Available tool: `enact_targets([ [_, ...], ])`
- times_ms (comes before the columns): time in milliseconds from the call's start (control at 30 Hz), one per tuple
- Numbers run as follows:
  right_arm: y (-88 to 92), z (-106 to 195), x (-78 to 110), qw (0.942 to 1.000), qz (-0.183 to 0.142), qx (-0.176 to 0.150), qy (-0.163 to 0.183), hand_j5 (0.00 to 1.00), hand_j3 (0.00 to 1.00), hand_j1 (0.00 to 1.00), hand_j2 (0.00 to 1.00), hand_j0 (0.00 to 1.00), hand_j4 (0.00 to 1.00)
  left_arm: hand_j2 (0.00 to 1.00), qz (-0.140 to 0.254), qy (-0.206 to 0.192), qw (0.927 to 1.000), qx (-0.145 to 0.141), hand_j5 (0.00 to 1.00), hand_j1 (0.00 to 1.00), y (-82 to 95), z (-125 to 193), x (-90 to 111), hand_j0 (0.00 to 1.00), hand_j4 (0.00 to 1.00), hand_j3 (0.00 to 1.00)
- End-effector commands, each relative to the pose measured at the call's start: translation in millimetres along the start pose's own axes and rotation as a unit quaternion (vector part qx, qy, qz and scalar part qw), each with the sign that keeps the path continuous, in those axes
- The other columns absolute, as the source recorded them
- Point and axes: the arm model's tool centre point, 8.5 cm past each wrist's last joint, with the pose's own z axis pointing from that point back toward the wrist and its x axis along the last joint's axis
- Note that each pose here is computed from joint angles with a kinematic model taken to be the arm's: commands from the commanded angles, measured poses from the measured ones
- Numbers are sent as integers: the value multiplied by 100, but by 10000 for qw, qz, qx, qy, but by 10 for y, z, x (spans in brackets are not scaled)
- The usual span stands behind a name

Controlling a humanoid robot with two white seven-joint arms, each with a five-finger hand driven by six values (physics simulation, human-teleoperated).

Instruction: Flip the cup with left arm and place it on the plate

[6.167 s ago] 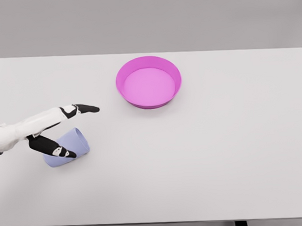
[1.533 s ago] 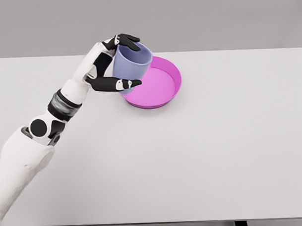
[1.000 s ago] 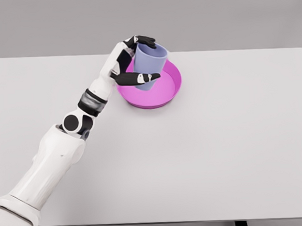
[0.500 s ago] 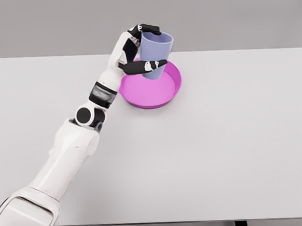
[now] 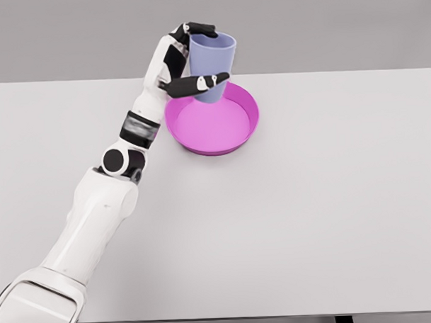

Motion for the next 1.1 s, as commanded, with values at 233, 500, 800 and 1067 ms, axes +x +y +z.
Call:
enact_targets([
  [233,1,1,-11,10000,-5,3,11,100,100,100,100,100,100,48,136,-379,9992,16,48,48,-97,-105,174,48,48,48],
  [500,1,1,-11,10000,-5,3,11,100,100,100,100,100,100,48,184,282,9990,284,48,48,-9,120,-230,48,48,48],
  [800,1,1,-11,10000,-5,3,11,100,100,100,100,100,100,48,130,438,9979,465,48,48,129,162,-301,48,48,48],
  [1067,-1,1,-9,10000,-3,-5,4,100,100,100,100,100,100,49,124,290,9989,350,49,49,84,92,-219,49,49,49],
])
